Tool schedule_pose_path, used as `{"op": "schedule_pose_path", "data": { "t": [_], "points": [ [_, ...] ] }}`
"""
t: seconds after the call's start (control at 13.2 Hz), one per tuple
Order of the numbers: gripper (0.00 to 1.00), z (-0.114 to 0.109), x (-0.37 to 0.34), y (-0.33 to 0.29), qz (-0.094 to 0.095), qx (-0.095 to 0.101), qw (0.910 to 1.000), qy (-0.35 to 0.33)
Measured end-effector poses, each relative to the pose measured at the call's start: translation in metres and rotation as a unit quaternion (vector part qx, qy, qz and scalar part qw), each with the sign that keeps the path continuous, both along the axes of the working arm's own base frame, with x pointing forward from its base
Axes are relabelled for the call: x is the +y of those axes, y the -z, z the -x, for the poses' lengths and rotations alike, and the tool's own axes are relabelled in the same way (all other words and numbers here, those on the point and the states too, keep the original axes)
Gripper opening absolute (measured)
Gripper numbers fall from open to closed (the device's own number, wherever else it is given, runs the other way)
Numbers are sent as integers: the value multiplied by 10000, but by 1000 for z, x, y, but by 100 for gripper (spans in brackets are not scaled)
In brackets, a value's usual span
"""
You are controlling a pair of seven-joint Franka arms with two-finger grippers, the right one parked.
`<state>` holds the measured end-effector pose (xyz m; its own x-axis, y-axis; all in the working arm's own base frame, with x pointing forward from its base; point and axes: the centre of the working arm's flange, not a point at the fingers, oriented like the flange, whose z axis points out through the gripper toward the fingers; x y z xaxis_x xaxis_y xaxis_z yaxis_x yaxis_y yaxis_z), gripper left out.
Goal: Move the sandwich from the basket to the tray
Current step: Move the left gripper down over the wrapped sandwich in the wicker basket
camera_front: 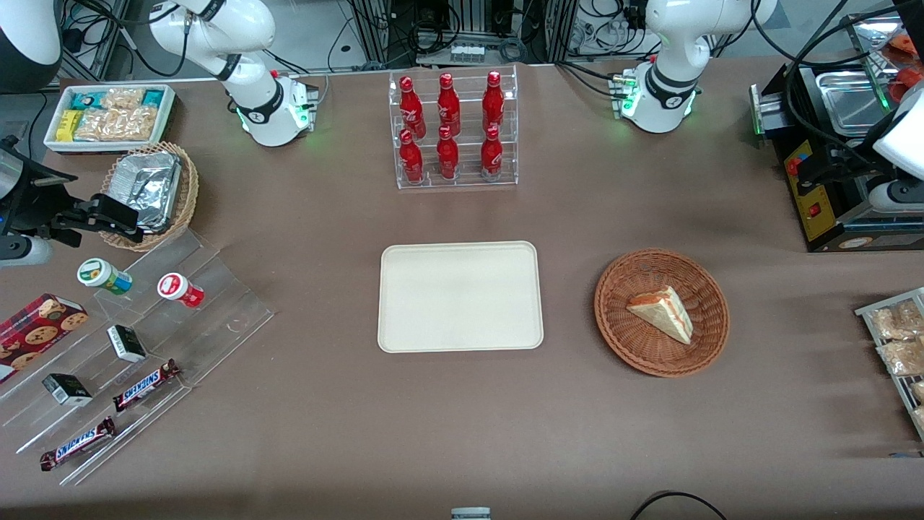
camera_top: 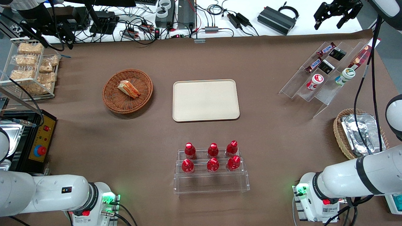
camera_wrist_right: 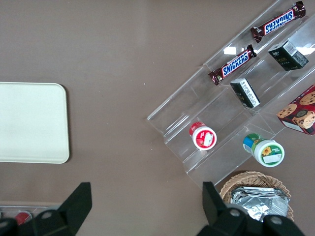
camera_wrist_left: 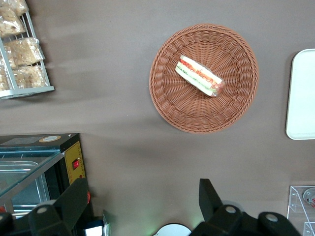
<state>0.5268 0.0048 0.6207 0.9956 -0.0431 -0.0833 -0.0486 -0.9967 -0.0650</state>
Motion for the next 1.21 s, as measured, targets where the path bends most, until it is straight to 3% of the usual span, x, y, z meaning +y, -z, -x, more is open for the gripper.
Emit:
{"op": "schedule_pose_path", "data": {
  "t": [0.53,0.68,0.83,1.06,1.21],
  "points": [
    [100,-14,-8,27,146,235,9996,26],
    [100,-24,-8,43,118,244,9992,-299],
    [100,-46,-8,88,52,381,9951,-912],
    [100,-74,-10,171,-78,553,9749,-2156],
    [100,-87,-21,209,-141,456,9536,-2972]
  ]
}}
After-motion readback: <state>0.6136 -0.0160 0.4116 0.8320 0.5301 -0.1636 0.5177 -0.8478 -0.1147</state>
